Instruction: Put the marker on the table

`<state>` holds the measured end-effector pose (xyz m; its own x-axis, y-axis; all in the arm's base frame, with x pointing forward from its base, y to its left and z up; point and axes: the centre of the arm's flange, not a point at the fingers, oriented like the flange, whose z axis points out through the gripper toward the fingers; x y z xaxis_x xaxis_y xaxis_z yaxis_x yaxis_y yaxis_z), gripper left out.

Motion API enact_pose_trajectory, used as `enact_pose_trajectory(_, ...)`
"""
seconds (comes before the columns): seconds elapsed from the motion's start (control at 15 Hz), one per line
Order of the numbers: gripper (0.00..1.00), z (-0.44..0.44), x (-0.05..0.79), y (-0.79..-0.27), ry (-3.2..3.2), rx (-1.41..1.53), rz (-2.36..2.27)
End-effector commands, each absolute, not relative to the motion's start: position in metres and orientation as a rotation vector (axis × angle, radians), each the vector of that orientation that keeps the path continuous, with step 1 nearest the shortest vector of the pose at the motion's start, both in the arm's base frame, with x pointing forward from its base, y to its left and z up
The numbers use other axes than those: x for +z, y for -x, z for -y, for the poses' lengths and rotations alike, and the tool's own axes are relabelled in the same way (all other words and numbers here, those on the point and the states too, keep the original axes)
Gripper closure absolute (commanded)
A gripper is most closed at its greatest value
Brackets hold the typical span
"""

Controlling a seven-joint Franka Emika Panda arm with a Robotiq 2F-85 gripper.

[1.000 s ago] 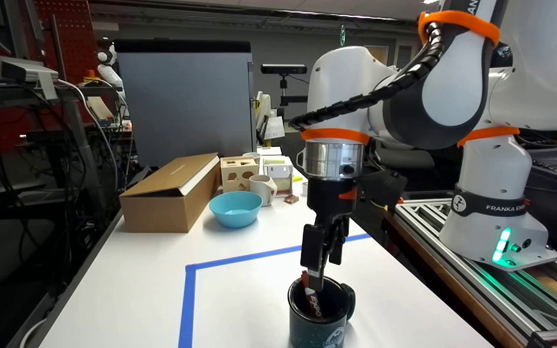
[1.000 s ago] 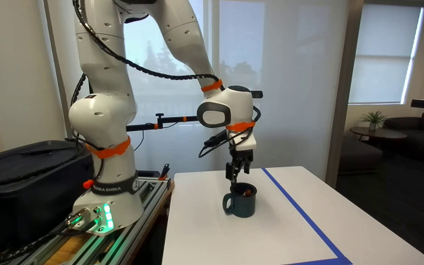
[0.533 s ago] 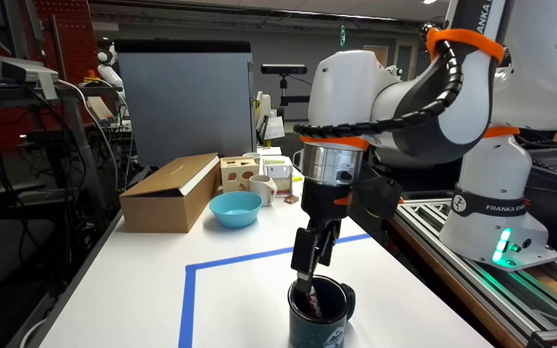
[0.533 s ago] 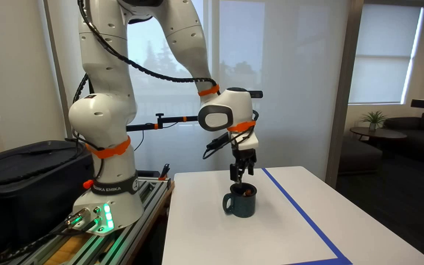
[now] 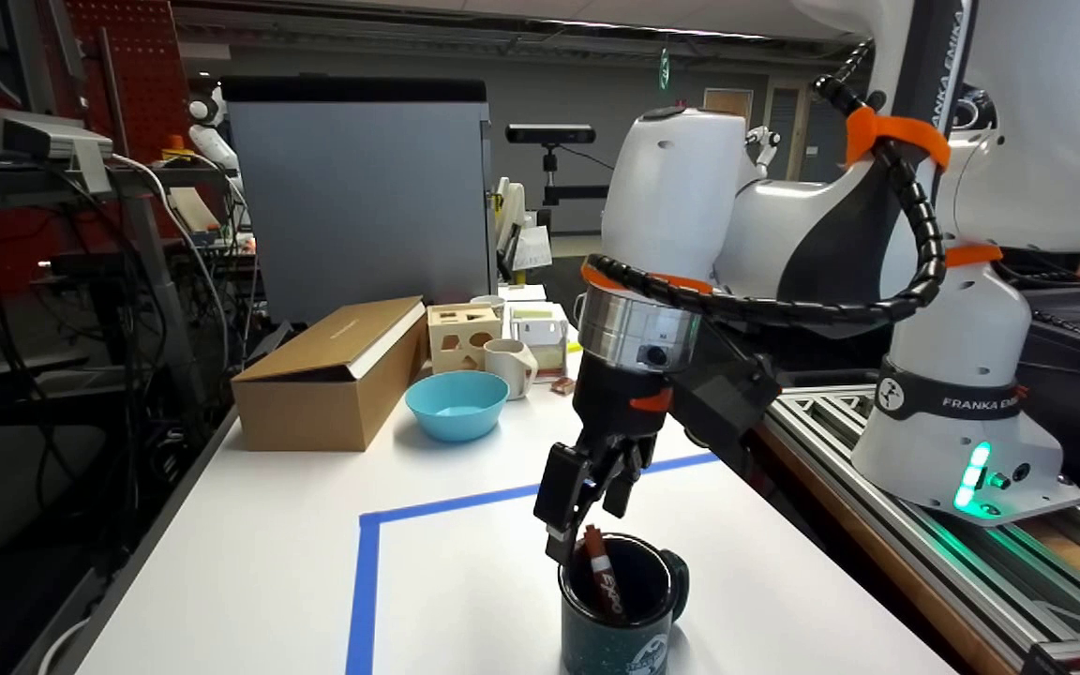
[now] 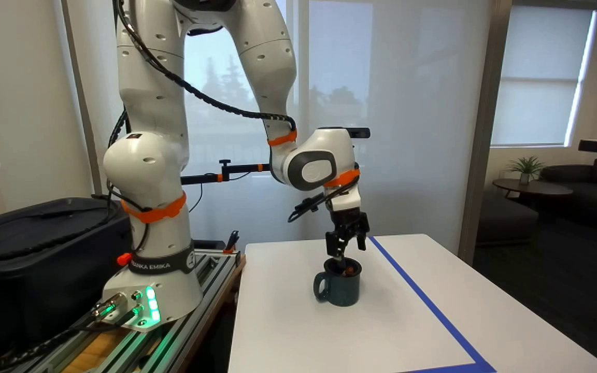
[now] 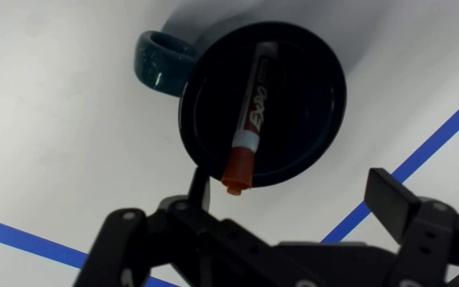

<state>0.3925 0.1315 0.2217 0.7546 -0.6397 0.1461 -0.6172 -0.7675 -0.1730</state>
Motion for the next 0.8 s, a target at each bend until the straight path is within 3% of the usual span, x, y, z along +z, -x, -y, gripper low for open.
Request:
enact_pose_trajectory(0.0,0.0,-0.166,0.221,-0.357,2.819,-0.355,-1.145)
enact_pose_trajectory(0.4,0.0,-0.195,0.222,-0.334,2.785,-0.401,-1.3)
enact_pose_trajectory(0.73,0.0,-0.191,0.227,-0.327,2.738,-0.605,-1.432)
